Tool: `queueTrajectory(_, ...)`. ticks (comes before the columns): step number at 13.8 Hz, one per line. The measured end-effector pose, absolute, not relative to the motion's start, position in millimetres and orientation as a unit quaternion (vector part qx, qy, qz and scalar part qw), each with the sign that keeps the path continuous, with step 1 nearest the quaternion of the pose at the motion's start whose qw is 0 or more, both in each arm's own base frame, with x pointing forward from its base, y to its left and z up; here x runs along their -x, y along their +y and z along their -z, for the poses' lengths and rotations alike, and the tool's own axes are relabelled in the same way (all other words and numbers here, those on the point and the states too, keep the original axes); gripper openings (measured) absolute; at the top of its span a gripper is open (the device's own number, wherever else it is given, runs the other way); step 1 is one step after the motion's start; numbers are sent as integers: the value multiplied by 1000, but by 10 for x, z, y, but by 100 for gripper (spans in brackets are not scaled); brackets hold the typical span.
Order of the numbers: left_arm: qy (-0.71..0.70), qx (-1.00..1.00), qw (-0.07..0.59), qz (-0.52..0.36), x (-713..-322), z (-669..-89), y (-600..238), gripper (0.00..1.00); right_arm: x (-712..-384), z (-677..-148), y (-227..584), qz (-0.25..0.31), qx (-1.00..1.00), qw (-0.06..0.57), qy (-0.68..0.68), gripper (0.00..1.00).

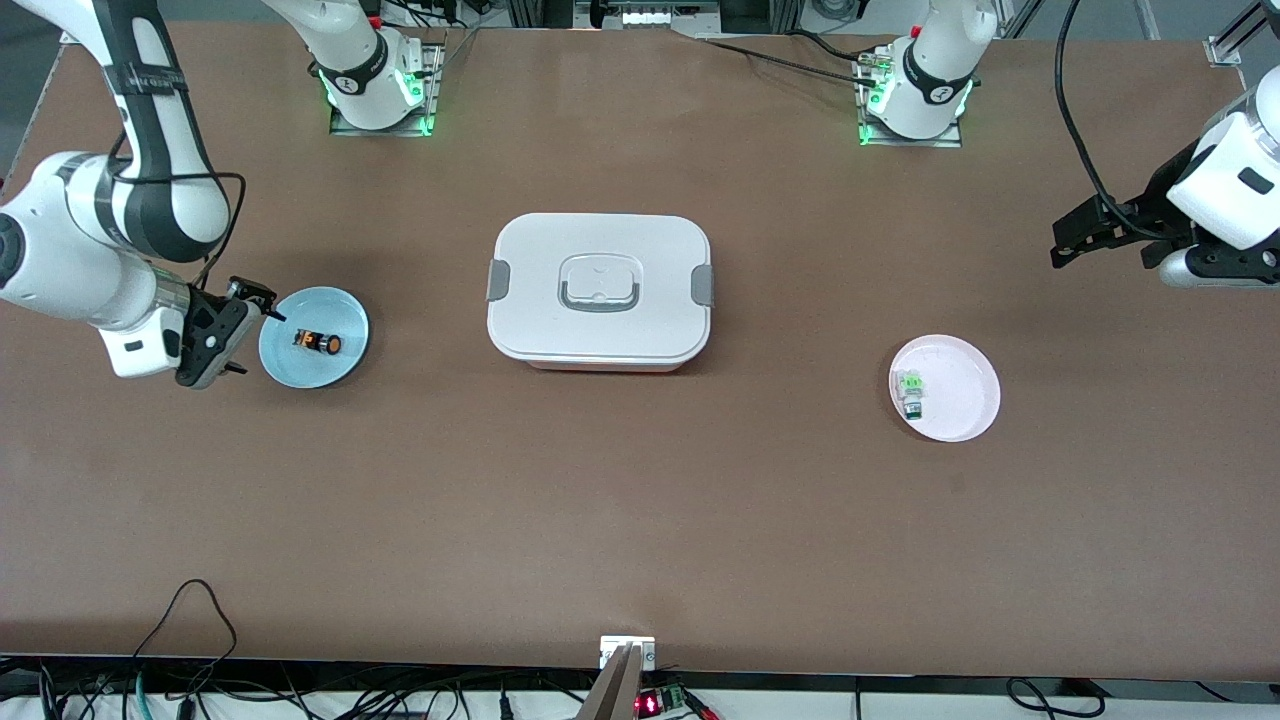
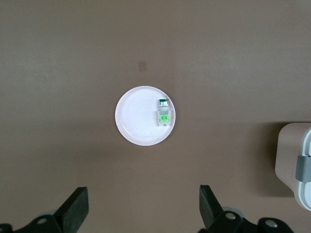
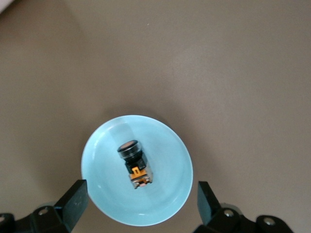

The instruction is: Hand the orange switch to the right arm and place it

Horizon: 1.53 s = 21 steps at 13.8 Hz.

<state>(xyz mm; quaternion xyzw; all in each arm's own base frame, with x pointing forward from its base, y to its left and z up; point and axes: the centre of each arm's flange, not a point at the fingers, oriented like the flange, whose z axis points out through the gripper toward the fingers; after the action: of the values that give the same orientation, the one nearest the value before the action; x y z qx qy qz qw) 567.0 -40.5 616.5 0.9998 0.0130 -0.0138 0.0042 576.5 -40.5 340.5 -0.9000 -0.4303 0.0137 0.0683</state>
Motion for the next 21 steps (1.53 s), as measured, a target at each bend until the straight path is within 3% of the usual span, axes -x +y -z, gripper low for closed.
queueTrajectory(8, 21, -1000, 3, 16, -5691, -6138, -320, 100, -5599, -4547, 450, -41, 971, 40, -232, 100)
queueTrajectory(13, 30, -1000, 5, 4, -5787, -6074, -229, 100, -5602, -5368, 430, -59, 992, 30, -111, 100)
queueTrajectory(21, 35, -999, 6, -7, -5845, -6114, -171, 100, -5414, -5974, 278, -20, 999, 26, -16, 100)
